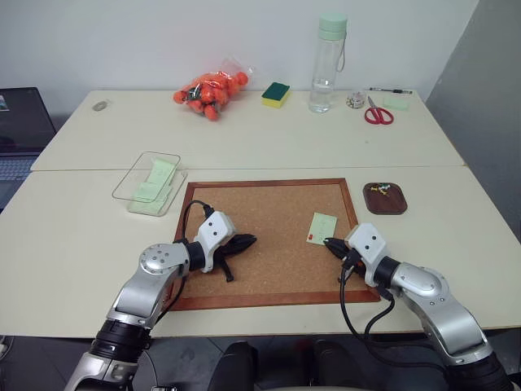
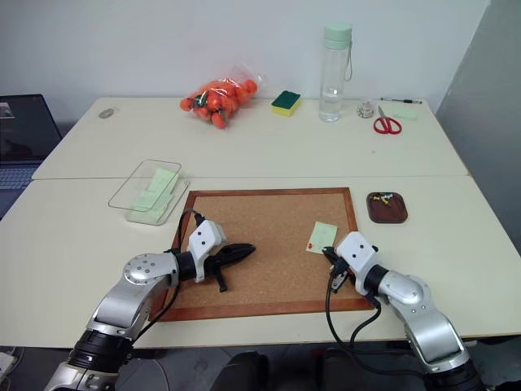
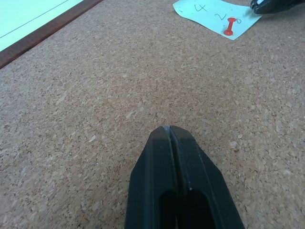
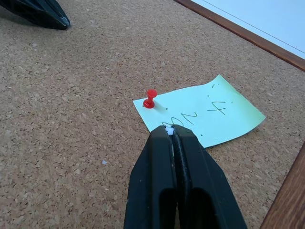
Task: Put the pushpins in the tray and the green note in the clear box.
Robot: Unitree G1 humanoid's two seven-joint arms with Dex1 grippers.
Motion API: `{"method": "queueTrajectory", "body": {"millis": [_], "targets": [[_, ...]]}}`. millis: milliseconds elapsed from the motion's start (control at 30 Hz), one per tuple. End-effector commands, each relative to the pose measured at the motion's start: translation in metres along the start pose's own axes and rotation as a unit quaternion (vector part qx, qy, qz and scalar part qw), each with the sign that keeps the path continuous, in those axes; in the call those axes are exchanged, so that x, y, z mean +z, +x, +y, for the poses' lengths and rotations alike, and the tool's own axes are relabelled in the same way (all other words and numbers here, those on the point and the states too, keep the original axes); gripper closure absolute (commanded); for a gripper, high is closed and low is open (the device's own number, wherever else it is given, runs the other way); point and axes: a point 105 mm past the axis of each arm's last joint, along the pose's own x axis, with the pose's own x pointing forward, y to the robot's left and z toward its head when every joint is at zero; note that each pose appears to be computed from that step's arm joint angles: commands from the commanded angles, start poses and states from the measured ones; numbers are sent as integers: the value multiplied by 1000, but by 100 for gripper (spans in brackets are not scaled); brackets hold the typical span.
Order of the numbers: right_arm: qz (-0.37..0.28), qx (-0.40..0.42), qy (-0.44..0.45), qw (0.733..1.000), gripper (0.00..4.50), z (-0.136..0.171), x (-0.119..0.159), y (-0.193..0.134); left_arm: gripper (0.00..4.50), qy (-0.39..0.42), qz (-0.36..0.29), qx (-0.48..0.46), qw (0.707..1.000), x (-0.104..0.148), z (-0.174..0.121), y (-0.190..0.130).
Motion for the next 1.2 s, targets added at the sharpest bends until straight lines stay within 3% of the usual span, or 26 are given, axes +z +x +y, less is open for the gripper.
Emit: {"method": "queueTrajectory", "body": {"millis": [33,700,1033,1200], "targets": [[-21,-7,-4,1000,450,-4,11,-2,450,-17,36,-16,999,-21,-11,0],[-96,-25,71,992,450,-6,34,-5,450,-19,39,-15,999,-23,-12,-3],[-94,-38,79,992,450,-10,32,-8,450,-20,40,-15,999,-23,-13,-3],[-121,-112,99,981,450,-40,41,-16,450,-19,39,-14,999,-23,-12,-4]]}}
